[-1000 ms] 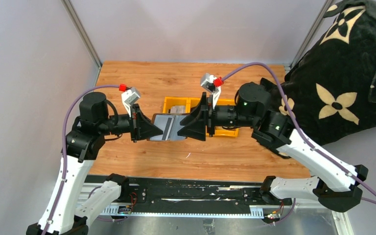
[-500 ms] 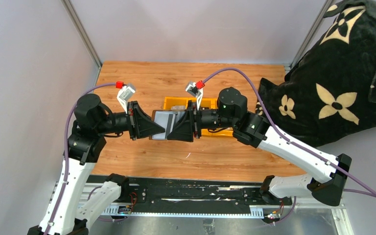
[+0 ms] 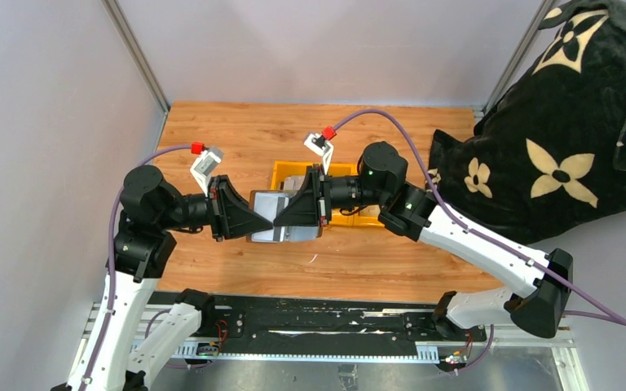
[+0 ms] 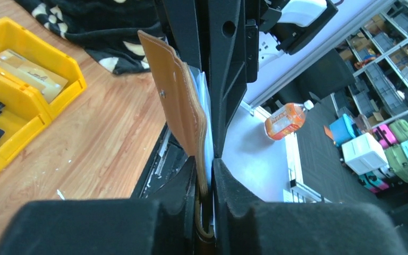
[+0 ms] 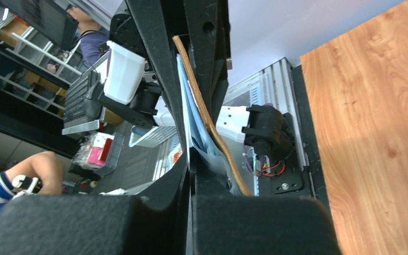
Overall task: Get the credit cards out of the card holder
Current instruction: Remove the credit card from the card holder.
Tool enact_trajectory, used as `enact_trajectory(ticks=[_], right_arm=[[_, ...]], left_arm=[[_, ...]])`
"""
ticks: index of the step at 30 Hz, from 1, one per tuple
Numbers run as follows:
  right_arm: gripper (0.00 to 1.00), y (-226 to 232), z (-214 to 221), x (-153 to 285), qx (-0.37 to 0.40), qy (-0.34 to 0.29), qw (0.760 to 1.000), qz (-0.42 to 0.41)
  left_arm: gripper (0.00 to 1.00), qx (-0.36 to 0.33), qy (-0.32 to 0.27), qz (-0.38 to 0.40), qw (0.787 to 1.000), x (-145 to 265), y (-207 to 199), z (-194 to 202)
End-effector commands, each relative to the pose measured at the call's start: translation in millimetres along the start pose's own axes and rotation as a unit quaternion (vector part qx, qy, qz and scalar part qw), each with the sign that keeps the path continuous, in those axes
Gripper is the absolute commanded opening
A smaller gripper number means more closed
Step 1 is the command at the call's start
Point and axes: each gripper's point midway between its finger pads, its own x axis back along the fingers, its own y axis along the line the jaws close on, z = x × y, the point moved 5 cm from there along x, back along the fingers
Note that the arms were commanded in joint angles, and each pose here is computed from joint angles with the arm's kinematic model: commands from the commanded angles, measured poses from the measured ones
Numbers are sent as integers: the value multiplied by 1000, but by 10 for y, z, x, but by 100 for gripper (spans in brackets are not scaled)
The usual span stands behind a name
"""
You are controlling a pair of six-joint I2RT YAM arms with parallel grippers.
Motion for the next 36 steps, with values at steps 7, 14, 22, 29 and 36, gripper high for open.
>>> enact_trajectory(ticks=[7, 14, 22, 29, 36], right_arm=[[0, 135, -101, -10, 16, -19, 998, -59], [0, 158, 6, -3, 14, 24, 996, -79], [19, 210, 68, 81, 21, 19, 996, -88], [9, 261, 72, 131, 23, 15, 995, -91], [0, 296, 93, 195, 38, 13, 995, -89]], left_arm=[[46, 40, 64, 90, 993, 55, -174, 194], [30, 39, 78, 109, 990, 65, -211, 168], [13, 31, 85, 103, 991, 65, -194, 156], [9, 29, 82, 99, 991, 68, -205, 153], [10, 32, 81, 97, 991, 81, -223, 179]])
